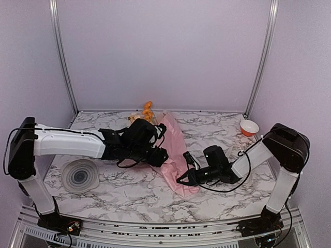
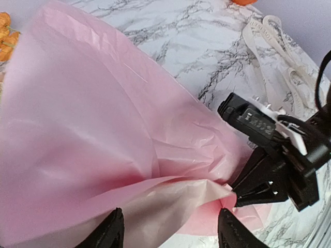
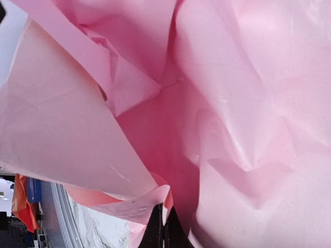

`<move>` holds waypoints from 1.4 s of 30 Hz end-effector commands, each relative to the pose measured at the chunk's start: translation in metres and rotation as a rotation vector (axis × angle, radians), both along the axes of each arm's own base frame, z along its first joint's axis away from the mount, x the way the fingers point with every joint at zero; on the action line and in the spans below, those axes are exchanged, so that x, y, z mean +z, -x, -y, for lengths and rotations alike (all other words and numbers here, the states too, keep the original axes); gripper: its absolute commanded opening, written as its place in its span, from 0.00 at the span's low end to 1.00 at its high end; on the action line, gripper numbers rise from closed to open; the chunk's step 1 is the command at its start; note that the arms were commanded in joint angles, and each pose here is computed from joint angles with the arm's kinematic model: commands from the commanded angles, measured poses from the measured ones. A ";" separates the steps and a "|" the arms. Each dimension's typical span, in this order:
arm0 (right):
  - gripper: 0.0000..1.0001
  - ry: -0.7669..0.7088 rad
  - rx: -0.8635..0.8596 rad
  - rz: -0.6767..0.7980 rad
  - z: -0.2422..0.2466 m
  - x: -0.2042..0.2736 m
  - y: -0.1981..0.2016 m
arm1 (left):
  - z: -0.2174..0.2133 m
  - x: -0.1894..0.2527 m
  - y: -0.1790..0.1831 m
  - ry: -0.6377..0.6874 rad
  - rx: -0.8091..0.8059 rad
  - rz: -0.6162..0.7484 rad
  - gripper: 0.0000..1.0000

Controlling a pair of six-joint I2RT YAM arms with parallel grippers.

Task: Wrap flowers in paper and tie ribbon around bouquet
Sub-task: Fold the 2/3-folded wrapping paper at the center of the board.

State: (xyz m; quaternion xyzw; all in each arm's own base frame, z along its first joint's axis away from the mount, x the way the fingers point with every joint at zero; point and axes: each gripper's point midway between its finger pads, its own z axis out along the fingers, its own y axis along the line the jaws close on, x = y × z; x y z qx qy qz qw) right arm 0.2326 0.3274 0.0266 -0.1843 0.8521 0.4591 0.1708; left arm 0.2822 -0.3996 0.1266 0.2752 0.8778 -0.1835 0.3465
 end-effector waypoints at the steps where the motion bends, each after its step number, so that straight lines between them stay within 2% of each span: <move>1: 0.00 -0.004 -0.038 -0.071 0.006 -0.012 0.002 | -0.056 0.024 0.002 0.070 0.147 -0.037 0.64; 6: 0.00 -0.018 -0.044 -0.053 0.005 -0.009 -0.003 | -0.135 -0.010 -0.001 0.159 0.427 -0.138 0.66; 11: 0.00 -0.011 -0.043 -0.065 0.007 -0.013 -0.001 | -0.180 -0.030 -0.011 0.340 0.591 -0.161 0.71; 14: 0.00 -0.007 -0.043 -0.063 0.007 -0.014 -0.001 | -0.187 -0.041 -0.019 0.387 0.623 -0.190 0.74; 17: 0.00 -0.003 -0.045 -0.055 0.008 -0.014 -0.002 | -0.174 -0.048 -0.028 0.412 0.585 -0.213 0.79; 20: 0.00 -0.002 -0.045 -0.053 0.008 -0.013 -0.002 | -0.167 -0.057 -0.036 0.528 0.581 -0.273 0.81; 24: 0.00 -0.001 -0.050 -0.044 0.009 -0.012 -0.003 | -0.151 -0.056 -0.037 0.677 0.534 -0.325 0.81; 34: 0.00 0.016 -0.048 -0.060 0.010 -0.015 -0.001 | -0.136 -0.045 -0.034 0.825 0.456 -0.339 0.81; 37: 0.00 0.016 -0.045 -0.053 0.011 -0.012 -0.001 | -0.150 -0.059 -0.036 0.836 0.521 -0.360 0.83; 39: 0.00 0.020 -0.043 -0.050 0.011 -0.012 0.000 | -0.166 -0.065 -0.036 0.814 0.571 -0.323 0.86; 42: 0.00 0.032 -0.039 -0.051 0.013 -0.012 0.001 | -0.179 -0.071 -0.045 0.677 0.600 -0.246 0.89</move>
